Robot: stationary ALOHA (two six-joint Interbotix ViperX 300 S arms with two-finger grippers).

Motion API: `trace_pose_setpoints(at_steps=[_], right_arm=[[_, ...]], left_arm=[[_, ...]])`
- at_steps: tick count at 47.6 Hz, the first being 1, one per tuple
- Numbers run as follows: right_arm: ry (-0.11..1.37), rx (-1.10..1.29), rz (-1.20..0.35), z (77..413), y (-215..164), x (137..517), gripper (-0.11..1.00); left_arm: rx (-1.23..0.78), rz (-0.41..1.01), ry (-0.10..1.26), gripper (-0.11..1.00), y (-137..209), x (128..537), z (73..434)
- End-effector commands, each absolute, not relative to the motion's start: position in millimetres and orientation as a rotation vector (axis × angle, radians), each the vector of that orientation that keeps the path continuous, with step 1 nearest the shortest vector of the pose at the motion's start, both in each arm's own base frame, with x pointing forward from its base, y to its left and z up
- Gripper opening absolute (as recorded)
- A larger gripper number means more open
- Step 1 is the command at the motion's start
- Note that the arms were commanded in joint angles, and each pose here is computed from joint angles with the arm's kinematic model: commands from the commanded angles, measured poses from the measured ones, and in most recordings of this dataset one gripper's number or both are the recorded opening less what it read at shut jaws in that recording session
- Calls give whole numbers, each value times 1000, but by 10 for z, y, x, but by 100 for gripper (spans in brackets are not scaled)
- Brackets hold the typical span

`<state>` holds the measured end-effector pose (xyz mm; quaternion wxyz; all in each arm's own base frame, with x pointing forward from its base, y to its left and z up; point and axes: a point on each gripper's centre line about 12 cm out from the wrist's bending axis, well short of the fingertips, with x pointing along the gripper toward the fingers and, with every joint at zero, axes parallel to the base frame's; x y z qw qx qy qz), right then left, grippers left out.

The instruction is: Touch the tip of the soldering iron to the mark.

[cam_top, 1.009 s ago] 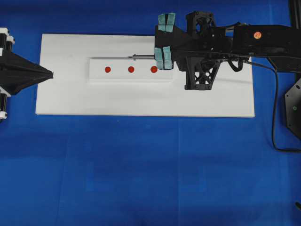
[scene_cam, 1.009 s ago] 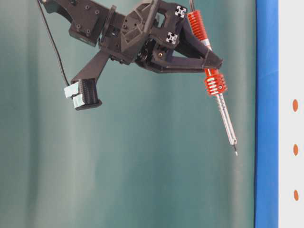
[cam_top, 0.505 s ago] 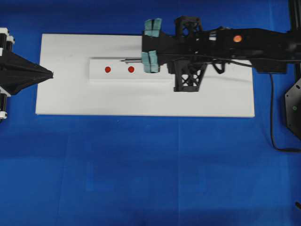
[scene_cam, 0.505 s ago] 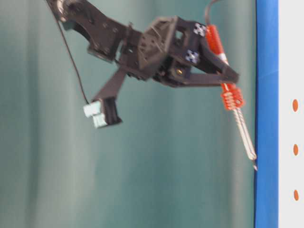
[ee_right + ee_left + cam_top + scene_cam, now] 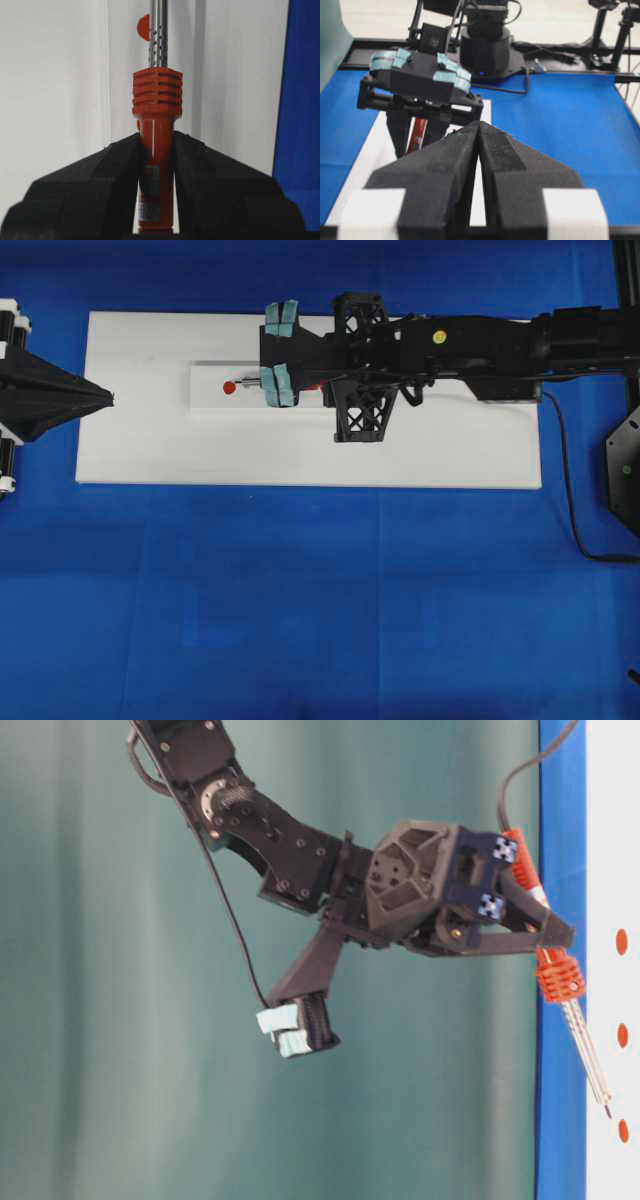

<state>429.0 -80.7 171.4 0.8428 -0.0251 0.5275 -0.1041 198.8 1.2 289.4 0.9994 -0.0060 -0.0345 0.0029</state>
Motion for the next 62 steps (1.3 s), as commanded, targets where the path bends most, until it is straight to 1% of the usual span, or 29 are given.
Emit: trace_pose_setpoints(at_steps=[1, 13, 62], right_arm=[[1063, -51, -217, 1853, -791, 4363, 7], [1077, -54, -210, 1791, -766, 4375, 7], [1080, -52, -213, 1786, -779, 4368, 7]], left_arm=[[-12, 8, -75, 0, 18, 2005, 2921], [-12, 7, -74, 0, 15, 2005, 2915], [-12, 8, -74, 0, 18, 2005, 2915]])
